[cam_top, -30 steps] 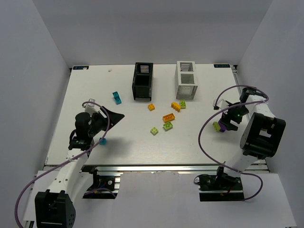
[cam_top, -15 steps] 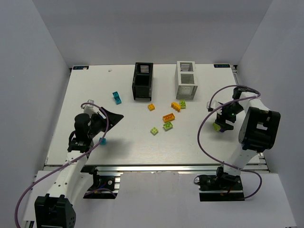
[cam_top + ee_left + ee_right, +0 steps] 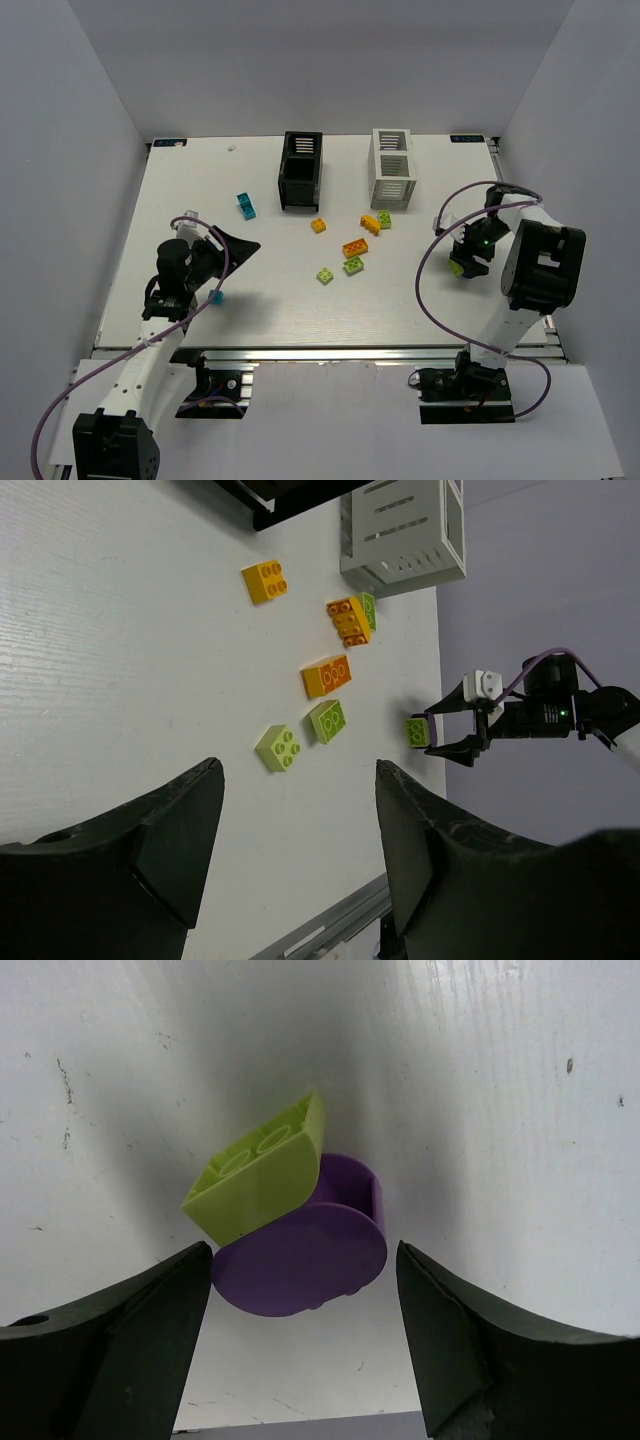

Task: Sort the legos into containers by color

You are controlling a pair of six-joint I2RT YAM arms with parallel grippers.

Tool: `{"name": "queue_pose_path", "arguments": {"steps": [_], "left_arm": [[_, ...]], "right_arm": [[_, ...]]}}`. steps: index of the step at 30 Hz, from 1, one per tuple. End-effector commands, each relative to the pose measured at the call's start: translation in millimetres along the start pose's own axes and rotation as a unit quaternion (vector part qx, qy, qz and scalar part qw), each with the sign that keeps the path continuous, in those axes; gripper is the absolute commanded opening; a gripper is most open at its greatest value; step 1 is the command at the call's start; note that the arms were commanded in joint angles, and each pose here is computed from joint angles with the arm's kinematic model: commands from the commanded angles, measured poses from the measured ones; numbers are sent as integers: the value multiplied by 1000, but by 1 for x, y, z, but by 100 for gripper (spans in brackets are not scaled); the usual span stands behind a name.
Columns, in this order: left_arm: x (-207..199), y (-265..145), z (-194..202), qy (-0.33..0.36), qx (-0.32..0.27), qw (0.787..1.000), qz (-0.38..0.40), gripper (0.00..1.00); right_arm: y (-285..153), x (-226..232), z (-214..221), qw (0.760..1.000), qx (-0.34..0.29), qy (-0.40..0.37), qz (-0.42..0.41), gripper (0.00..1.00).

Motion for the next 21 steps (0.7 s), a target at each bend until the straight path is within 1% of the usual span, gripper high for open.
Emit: {"name": "queue_pose_path", "arguments": {"steps": [1,4,10,12,15,16,17,18,21], "left_arm": [[-10,-2,-7,5,-13,1000,19,72],[-12,-2,-7,-2,-9,1000,23,72],[-16,-1,-8,-9,-15,999,47,72],[-17,-1,-9,-11,-17,999,48,72],[-18,-2,-9,-13,-18,999,50,72],[-19,-2,-10,-16,-20,998,52,72],[-19,-2,-10,-17,-21,998,55,72],[-20,-1,-10,-19,-21,998,58,72],[-24,-1,-11,-36,-22,996,75,71]], "right_arm": [[0,0,-3,1000,3,-4,-9,78],[1,0,-4,1000,4,-12,-18,77],[4,1,-7,999,19,-26,-34,80],[3,-1,-7,999,19,-27,-35,79],[3,-1,-8,998,21,-25,-46,68],[4,-1,-7,998,21,-24,-53,56],[5,-2,-7,998,20,-21,-57,48],[3,-2,-8,998,20,-20,-59,34],[3,0,-7,998,23,-24,-60,19]]}}
Point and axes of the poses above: each gripper's point midway between its finger pads, its own y axis out along the fingers, its own x axis along the line the jaws close on, z = x × y, the point moved 10 cm from there along -y, back along the fingers, and after that the axes turned 1 degree about -y, right-handed, at the moved point
